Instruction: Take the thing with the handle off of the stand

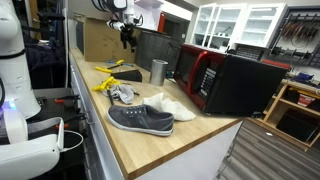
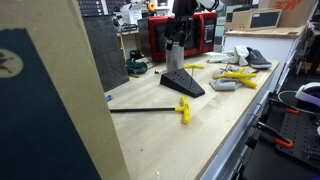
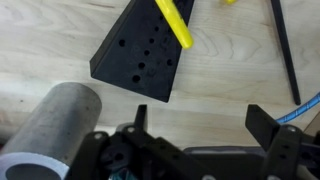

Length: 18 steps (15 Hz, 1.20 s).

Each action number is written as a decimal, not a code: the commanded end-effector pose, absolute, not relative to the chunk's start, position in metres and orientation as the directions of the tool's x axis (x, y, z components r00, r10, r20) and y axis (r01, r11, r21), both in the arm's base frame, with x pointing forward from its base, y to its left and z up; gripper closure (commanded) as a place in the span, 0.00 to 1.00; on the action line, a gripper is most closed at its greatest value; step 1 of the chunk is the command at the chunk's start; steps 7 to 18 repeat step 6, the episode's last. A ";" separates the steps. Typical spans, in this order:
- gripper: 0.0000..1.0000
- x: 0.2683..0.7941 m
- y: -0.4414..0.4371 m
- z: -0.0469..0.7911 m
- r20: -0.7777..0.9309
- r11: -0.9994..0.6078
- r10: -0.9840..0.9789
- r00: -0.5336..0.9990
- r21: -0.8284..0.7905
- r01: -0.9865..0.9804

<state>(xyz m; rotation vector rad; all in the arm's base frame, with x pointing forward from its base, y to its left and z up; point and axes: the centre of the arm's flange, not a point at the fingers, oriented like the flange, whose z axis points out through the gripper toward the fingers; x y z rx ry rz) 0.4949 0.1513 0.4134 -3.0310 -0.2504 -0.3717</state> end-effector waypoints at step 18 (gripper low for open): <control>0.00 0.489 0.144 0.430 0.219 -0.985 0.008 0.976 -0.168 0.046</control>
